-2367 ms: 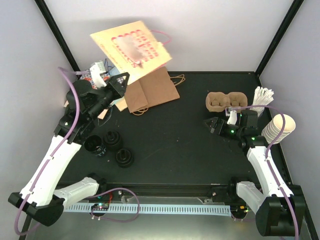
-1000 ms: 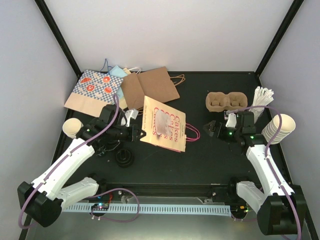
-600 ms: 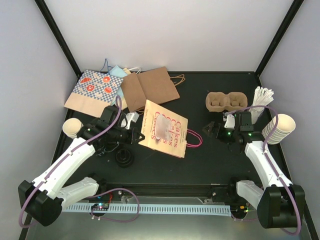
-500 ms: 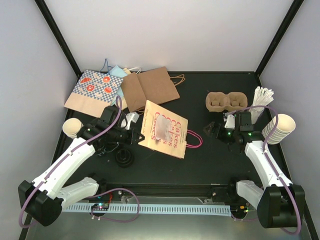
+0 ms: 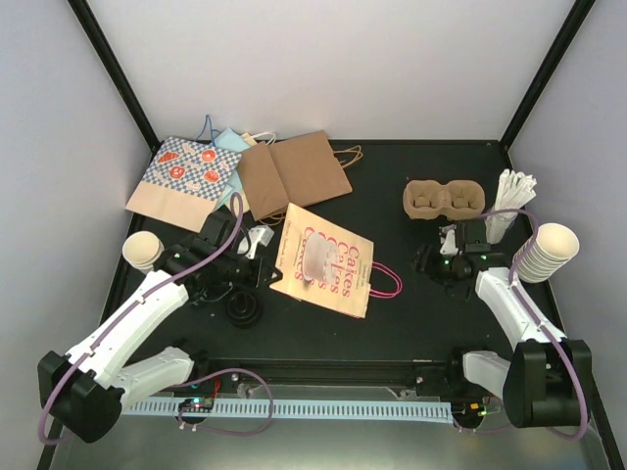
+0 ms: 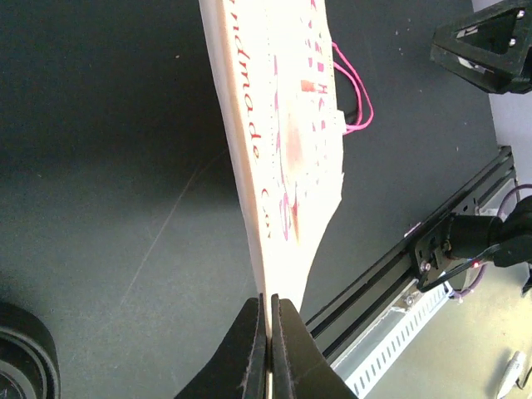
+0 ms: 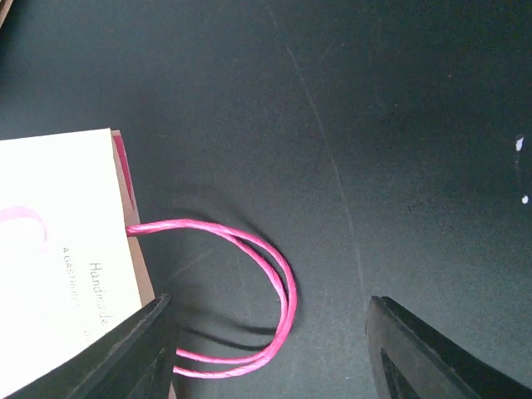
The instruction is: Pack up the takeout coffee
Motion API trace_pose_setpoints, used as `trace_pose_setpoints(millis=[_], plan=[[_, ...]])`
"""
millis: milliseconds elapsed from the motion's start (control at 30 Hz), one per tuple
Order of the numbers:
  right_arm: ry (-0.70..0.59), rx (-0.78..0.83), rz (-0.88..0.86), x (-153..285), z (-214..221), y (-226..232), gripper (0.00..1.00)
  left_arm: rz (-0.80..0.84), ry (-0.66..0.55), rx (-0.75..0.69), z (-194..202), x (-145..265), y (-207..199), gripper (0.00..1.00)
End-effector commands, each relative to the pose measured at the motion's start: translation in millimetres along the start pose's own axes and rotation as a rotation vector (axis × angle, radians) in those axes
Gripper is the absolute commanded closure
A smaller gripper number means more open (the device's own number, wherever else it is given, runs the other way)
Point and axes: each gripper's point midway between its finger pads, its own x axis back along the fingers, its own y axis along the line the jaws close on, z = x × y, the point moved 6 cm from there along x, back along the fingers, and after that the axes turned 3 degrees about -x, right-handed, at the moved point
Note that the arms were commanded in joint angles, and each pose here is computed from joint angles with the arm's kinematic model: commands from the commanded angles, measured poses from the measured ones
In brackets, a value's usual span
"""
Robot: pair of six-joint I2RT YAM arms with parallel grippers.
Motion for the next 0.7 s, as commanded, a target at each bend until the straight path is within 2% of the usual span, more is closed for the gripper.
trace_pose_setpoints(millis=[0, 67, 300, 433, 633, 667], plan=[[-0.027, 0.014, -0.018, -5.9, -3.8, 0.8, 0.36, 0.004, 0.021, -0.015, 1.8, -4.9, 1.6, 0.98], [-0.003, 0.017, -0.023, -12.1, -2.6, 0.1, 0.4, -0.005, 0.022, -0.015, 1.0, -5.7, 2.7, 0.98], [0.087, 0.053, 0.063, -34.5, 18.1, 1.2, 0.41, -0.055, 0.006, 0.0, -0.1, -5.3, 8.8, 0.98], [0.088, 0.021, 0.16, -39.1, 27.6, -7.5, 0.4, -0.066, 0.001, 0.016, 0.7, -7.4, 11.7, 0.98], [0.092, 0.014, 0.152, -43.2, 39.9, -10.3, 0.41, -0.06, -0.001, 0.026, 0.8, -11.9, 13.9, 0.98], [0.098, 0.018, 0.152, -44.5, 41.6, -9.8, 0.44, -0.062, 0.002, 0.027, 0.9, -12.6, 14.5, 0.98]])
